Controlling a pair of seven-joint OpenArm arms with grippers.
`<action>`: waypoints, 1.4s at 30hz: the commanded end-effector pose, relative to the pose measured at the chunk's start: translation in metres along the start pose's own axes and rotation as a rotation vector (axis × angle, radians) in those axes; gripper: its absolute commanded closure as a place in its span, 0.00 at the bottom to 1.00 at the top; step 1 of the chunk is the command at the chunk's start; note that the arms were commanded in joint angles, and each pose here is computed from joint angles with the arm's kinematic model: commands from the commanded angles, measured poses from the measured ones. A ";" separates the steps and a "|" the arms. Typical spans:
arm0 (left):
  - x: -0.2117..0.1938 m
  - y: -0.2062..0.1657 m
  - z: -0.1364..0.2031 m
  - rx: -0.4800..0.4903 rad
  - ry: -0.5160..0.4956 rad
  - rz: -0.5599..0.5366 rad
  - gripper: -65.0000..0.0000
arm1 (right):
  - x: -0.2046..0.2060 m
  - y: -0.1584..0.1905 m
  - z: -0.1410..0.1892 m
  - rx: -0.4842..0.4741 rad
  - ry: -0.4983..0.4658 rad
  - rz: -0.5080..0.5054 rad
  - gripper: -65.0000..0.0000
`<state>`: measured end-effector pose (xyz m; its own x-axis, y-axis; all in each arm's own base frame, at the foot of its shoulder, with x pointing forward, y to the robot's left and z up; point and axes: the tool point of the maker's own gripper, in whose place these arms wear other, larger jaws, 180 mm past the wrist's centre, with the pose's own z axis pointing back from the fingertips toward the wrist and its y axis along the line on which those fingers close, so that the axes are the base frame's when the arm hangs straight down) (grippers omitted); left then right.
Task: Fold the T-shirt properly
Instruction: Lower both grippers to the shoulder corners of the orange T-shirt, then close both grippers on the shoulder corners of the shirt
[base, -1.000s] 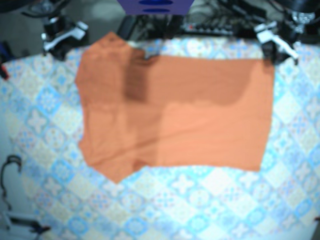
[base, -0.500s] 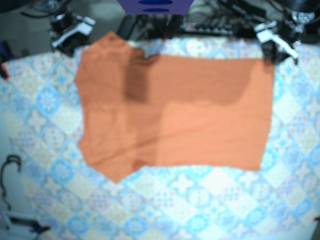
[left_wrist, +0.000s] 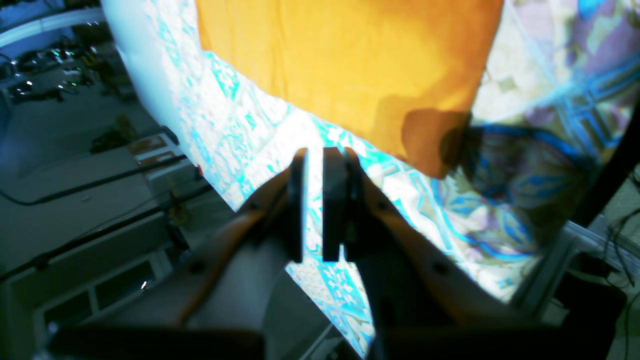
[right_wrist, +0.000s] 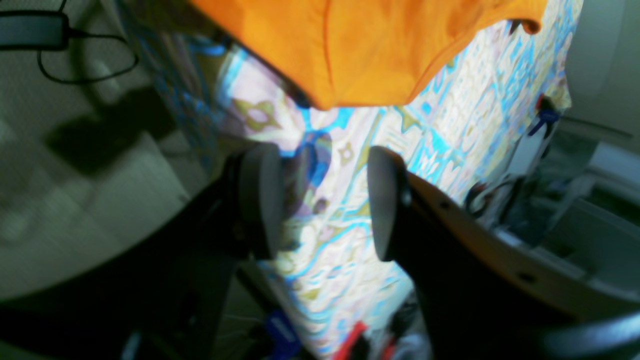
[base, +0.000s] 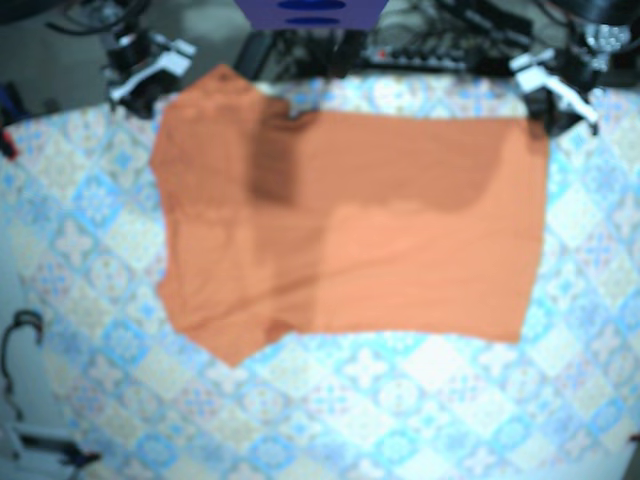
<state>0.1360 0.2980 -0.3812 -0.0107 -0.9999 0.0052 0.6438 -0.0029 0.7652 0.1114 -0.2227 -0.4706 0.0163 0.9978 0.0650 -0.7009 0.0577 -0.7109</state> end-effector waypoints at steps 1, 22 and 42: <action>-0.001 0.009 0.001 0.025 -0.006 -0.013 0.92 | 0.004 -0.010 0.001 -0.033 -0.025 0.014 0.59; -0.002 0.009 0.001 0.026 -0.004 -0.012 0.92 | 0.001 0.011 0.019 0.020 -0.020 0.029 0.59; -0.002 0.009 0.001 0.026 -0.004 -0.012 0.92 | 0.003 -0.023 0.008 -0.062 -0.024 0.039 0.58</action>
<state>0.1364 0.2977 -0.3810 -0.0122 -0.9999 0.0060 0.6426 -0.0033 0.7662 0.1170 -0.2190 -0.4558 -0.0163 0.9982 0.0576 -0.6775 0.0313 -0.7349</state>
